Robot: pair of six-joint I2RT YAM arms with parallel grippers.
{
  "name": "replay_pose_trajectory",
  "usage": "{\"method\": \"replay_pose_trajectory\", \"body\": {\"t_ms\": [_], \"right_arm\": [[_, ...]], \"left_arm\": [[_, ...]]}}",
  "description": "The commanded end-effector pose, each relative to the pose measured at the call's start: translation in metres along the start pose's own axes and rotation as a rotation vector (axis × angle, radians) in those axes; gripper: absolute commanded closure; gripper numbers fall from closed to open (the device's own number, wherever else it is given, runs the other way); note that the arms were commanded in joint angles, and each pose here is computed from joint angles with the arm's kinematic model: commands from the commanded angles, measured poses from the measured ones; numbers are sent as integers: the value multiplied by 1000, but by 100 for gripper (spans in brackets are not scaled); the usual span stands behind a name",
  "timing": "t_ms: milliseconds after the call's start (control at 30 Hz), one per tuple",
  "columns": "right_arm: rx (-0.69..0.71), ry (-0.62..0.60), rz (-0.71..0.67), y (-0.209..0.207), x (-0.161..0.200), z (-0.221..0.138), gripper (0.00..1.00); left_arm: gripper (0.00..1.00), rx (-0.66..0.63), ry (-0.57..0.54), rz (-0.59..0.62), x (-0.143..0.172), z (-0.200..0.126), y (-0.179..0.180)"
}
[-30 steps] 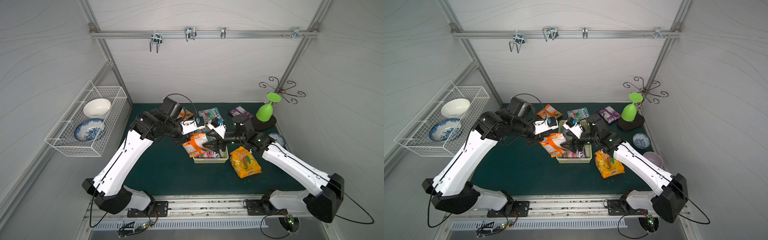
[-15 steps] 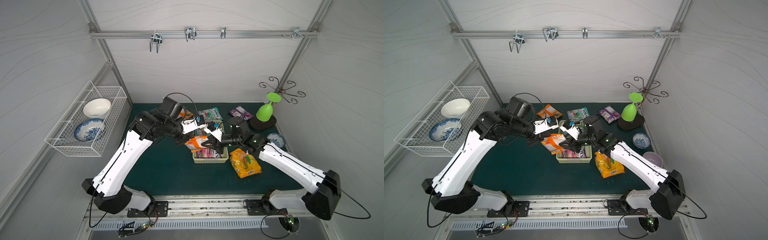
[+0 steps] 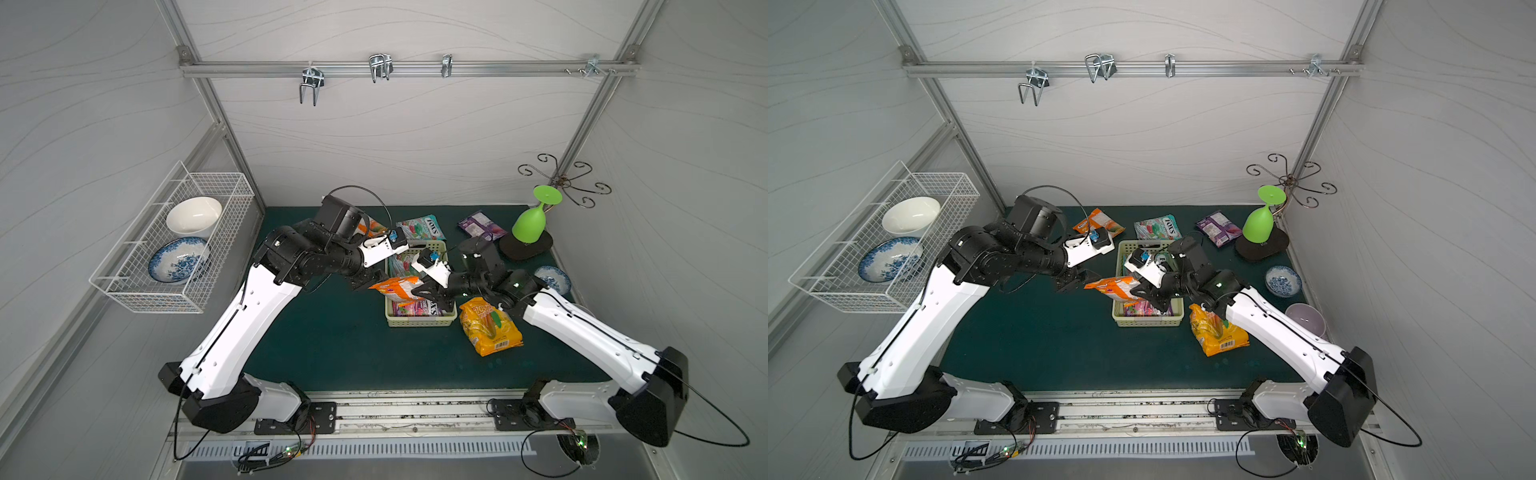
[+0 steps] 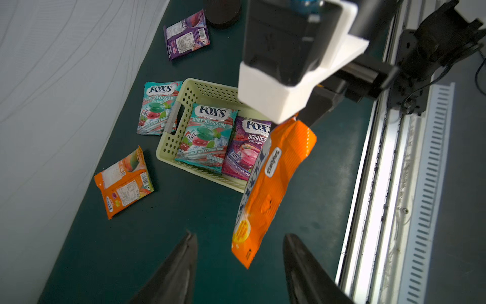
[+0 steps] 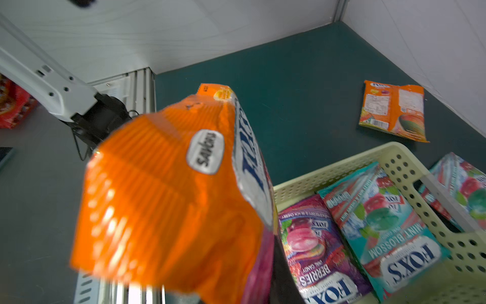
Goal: Put the candies in the basket
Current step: Place the candy in the basket.
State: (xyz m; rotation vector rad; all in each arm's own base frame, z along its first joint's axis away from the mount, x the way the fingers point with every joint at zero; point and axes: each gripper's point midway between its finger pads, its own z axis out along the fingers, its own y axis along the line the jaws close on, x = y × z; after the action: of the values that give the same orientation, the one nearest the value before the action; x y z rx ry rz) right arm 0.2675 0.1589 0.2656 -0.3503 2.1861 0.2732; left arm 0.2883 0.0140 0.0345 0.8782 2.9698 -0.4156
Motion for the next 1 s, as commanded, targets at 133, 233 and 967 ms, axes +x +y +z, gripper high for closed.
{"method": "replay_pose_trajectory", "body": {"t_ms": [133,233,967], "right_arm": [[-16,-3,-8,2,-4,-3,1],[-25,-12,-9,3,-4,-4,1],[-442,-57,-139,77,-12,-14,8]], "left_arm": [[100,38,-43,-2,-4,-21,-13],[100,-7,-127,19,-16,-42,-16],[100,-241,-517,358,-75,-212,-111]]}}
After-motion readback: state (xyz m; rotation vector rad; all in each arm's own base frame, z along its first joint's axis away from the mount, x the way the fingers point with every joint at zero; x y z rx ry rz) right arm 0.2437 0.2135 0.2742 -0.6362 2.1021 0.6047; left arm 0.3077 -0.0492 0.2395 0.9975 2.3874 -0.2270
